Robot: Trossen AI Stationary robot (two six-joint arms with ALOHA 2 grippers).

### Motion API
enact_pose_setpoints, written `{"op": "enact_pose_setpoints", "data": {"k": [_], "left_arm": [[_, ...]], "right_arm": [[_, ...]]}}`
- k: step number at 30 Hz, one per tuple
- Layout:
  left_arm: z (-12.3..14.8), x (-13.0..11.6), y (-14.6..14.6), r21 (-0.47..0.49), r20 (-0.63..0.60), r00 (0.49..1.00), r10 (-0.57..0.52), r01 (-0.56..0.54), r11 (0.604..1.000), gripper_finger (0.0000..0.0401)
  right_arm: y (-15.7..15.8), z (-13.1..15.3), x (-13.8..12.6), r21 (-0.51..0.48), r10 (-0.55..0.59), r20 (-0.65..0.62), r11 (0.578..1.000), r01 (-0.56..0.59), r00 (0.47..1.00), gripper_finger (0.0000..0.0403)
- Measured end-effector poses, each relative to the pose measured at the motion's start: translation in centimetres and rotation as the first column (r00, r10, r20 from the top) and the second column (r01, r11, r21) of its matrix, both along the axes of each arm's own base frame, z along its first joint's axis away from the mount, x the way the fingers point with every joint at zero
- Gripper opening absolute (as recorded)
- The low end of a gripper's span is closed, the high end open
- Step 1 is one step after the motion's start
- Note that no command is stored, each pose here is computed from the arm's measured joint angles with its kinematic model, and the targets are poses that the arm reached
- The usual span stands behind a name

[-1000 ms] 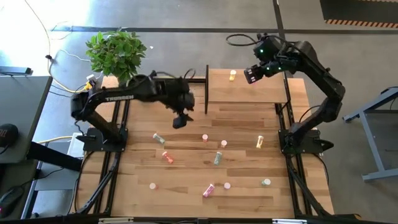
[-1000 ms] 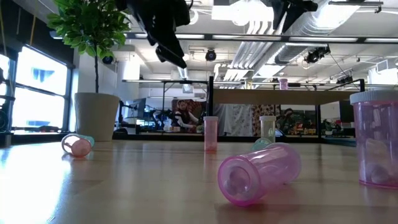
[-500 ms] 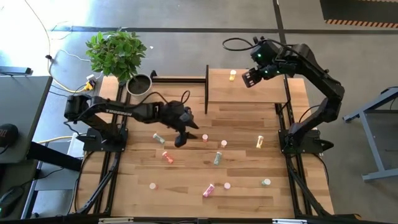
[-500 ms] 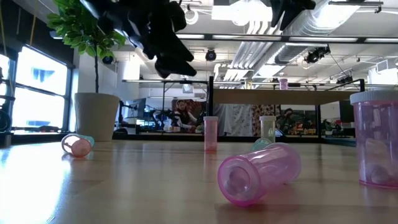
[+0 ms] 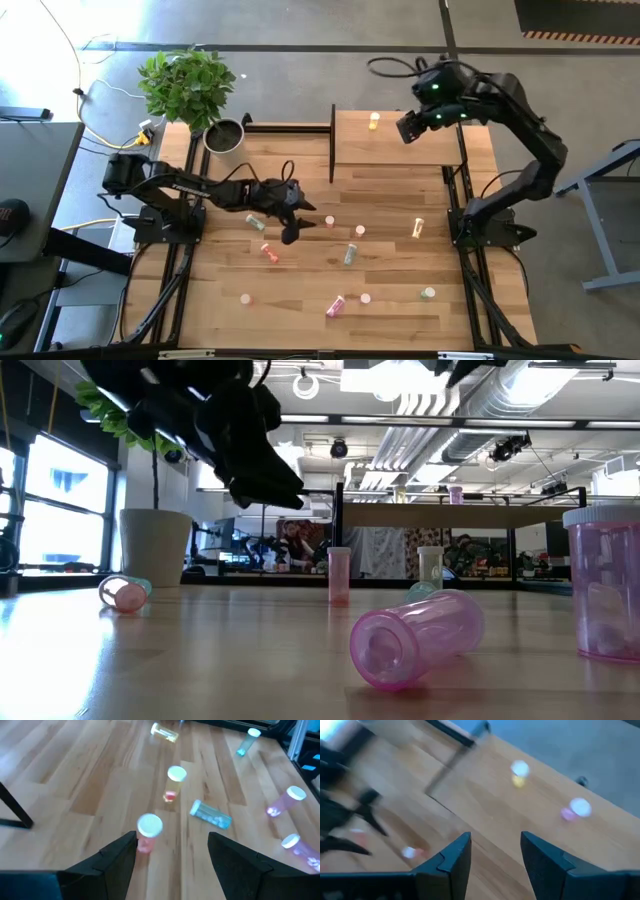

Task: Pick and place medicine bottles onto shelf by color
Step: Put the top pink medicine bottle on the shelf

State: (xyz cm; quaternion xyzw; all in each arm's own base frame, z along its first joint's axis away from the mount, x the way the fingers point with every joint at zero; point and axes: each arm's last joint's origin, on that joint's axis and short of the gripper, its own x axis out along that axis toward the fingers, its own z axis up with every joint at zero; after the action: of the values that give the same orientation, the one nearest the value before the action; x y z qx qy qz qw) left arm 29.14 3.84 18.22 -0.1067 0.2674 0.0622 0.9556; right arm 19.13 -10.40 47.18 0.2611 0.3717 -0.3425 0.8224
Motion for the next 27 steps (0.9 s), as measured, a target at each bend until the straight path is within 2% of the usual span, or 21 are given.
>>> {"op": "enact_pose_setpoints", "data": {"k": [5, 9, 16, 19, 27], "left_arm": [[-1.1, -0.7, -0.7, -0.027, 0.029, 0.999, 0.044, -0.043, 0.999, 0.0236], [-1.9, -0.5, -0.9, -0.027, 0.019, 0.999, 0.047, -0.046, 0.999, 0.0236], [-4.1, 0.8, -0.9, -0.054, 0.046, 0.995, 0.092, -0.089, 0.995, 0.0236], [-5.6, 1.4, -1.2, -0.053, 0.022, 0.992, 0.125, -0.124, 0.991, 0.0236], [-8.0, 2.3, -1.9, -0.048, 0.037, 0.99, 0.133, -0.131, 0.99, 0.0236]], "right_arm": [[1.0, 2.2, -0.8, -0.073, 0.082, 0.212, 0.995, -0.068, 0.974, 0.0163], [2.0, 3.6, -1.4, -0.148, 0.137, 0.304, 0.984, -0.095, 0.943, 0.0163], [3.3, 4.0, -2.3, -0.178, 0.158, 0.3, 0.978, -0.107, 0.941, 0.0163], [3.5, 3.9, -2.2, -0.176, 0.163, 0.296, 0.978, -0.114, 0.941, 0.0163], [3.5, 3.9, -2.3, -0.171, 0.159, 0.289, 0.979, -0.113, 0.944, 0.0163]]}}
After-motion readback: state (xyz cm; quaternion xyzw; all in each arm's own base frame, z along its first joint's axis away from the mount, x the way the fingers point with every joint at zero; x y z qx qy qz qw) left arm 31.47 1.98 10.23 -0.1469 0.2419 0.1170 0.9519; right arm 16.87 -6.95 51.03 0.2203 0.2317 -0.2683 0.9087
